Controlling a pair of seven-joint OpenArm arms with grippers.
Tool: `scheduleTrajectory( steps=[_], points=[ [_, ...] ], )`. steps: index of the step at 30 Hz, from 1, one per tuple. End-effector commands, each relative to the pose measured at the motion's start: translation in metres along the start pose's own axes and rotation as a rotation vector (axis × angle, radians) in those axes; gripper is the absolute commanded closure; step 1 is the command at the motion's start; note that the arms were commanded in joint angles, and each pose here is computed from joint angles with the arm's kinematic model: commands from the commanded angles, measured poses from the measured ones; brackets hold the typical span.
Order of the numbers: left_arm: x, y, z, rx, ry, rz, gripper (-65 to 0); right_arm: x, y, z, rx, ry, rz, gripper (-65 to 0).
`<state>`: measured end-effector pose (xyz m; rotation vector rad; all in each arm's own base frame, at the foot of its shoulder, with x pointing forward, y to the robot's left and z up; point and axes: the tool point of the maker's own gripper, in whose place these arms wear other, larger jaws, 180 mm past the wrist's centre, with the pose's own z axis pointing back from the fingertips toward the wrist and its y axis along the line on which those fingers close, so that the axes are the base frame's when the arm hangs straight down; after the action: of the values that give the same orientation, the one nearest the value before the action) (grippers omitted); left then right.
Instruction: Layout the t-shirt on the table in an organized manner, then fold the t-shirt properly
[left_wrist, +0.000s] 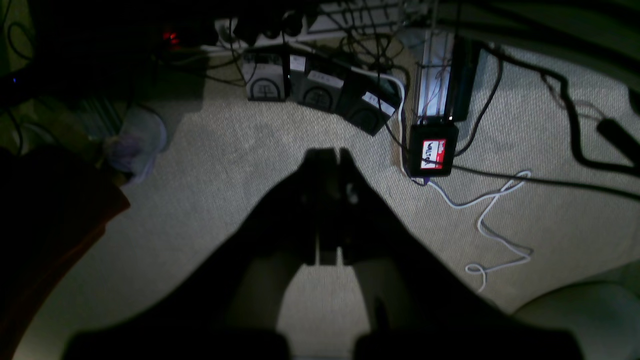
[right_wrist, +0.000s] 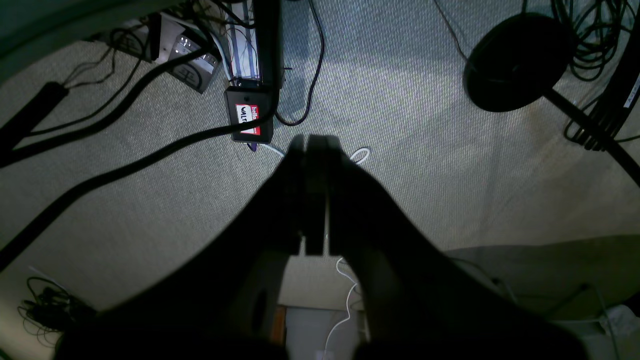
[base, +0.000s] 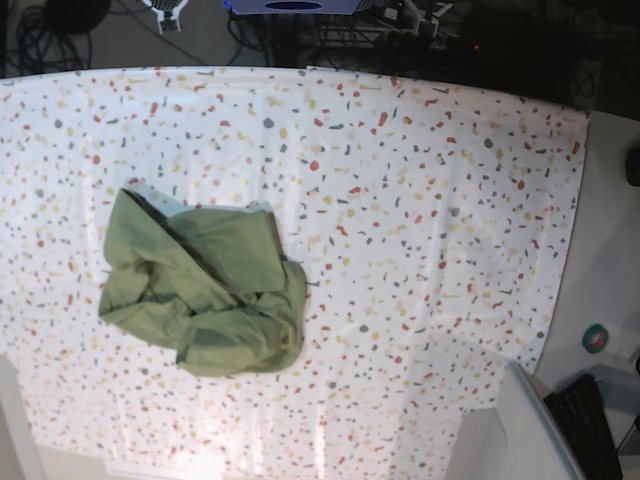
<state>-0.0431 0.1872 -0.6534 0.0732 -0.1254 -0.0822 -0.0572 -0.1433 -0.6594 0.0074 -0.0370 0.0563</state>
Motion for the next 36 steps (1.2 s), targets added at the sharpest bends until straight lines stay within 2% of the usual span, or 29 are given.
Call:
scheduleTrajectory(
  steps=[1, 7, 12, 17, 19, 21, 26, 32, 36],
  points=[
    [-0.011, 0.004, 0.002, 0.008, 0.018, -0.006, 0.0, -0.006, -0.003, 0.001, -0.002, 0.008, 0.004, 0.0],
    [-0.012, 0.005, 0.002, 0.010, 0.023, -0.007, 0.0, -0.007, -0.009, 0.001, -0.011, 0.010, 0.006, 0.0],
    [-0.019, 0.001, 0.002, 0.005, 0.083, -0.004, 0.0, -0.006, -0.019, 0.001, -0.028, 0.012, 0.001, 0.0],
    [-0.025, 0.005, 0.003, 0.009, 0.089, -0.007, 0.0, -0.022, -0.019, 0.006, -0.026, 0.009, 0.002, 0.0],
    [-0.041, 0.008, 0.008, 0.015, 0.111, -0.010, 0.0, -0.029, -0.018, 0.012, -0.026, -0.011, 0.009, 0.0],
    [-0.040, 0.024, 0.013, 0.036, 0.061, -0.020, 0.0, -0.036, -0.018, 0.019, -0.031, -0.033, 0.007, 0.0],
    [-0.053, 0.042, 0.045, 0.051, -0.039, -0.069, 0.0, -0.051, -0.047, 0.047, -0.106, -0.021, -0.097, 0.0],
    [-0.051, 0.052, 0.092, 0.043, -0.151, -0.139, 0.0, -0.046, -0.062, 0.092, -0.148, -0.084, -0.074, 0.0],
    [-0.032, 0.057, 0.136, 0.019, -0.253, -0.079, 0.0, -0.026, -0.077, 0.132, -0.203, -0.177, -0.087, 0.0]
  ],
)
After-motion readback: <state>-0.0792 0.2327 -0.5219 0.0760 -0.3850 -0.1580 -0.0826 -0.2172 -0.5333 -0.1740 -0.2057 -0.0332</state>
